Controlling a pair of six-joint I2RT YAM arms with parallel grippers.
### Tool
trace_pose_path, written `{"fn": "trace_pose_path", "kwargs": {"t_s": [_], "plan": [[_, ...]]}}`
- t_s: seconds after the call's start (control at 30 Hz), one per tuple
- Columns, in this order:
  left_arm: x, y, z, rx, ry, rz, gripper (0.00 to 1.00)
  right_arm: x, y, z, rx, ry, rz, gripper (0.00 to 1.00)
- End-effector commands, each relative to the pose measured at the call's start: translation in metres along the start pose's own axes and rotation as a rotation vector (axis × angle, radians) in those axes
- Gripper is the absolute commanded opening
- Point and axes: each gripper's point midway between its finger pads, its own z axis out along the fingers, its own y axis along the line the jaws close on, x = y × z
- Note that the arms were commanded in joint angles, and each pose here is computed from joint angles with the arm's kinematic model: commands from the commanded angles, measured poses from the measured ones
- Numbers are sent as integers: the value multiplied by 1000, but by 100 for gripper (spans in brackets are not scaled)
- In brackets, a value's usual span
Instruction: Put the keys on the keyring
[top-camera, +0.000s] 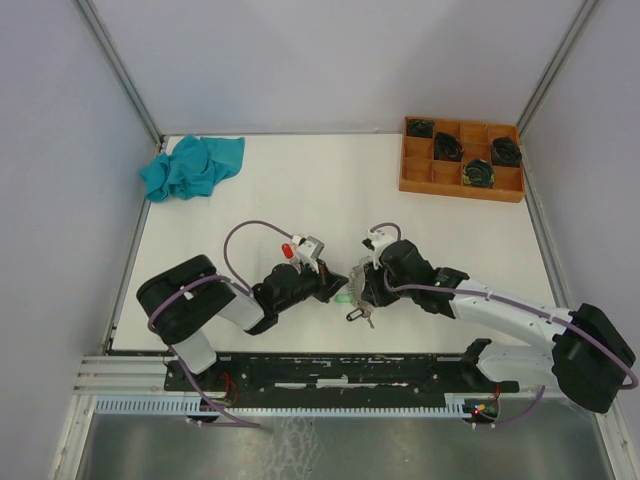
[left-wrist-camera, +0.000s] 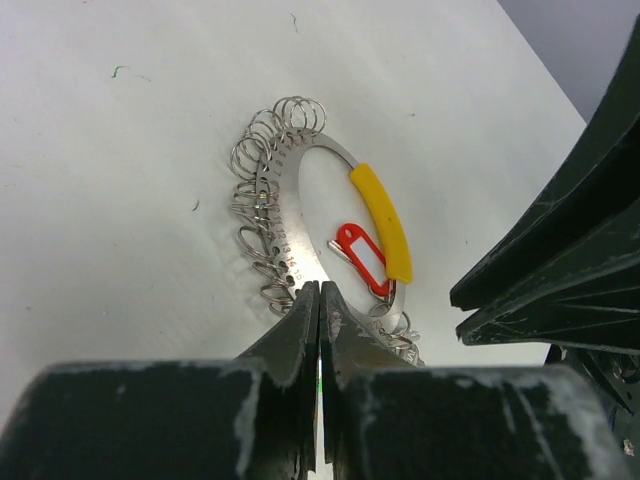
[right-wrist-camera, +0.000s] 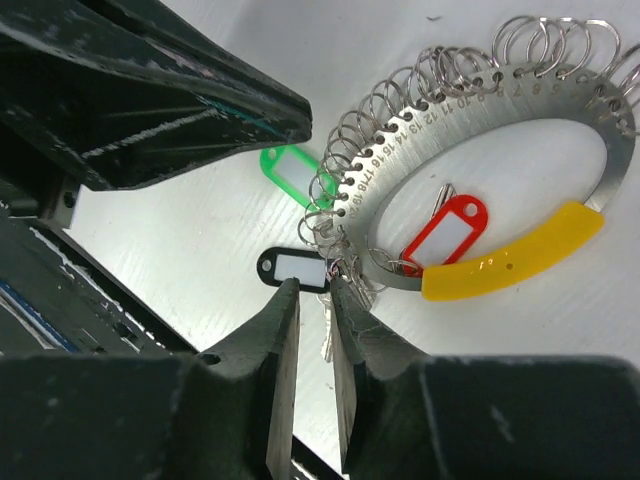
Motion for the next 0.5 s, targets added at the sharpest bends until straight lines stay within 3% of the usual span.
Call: {"fn": "trace_pose_path", "kwargs": {"t_s": [0.0, 0.23, 0.47], "plan": [[-3, -2, -2, -3, -8, 50, 4, -30, 5, -12, 17, -21, -71, 26], [13, 15, -22, -92, 63, 49, 22, -21, 7, 3, 8, 96, -97, 37], [13, 36, -53, -234, 65, 5, 26, -29, 15, 20, 60, 199, -236, 38]]}}
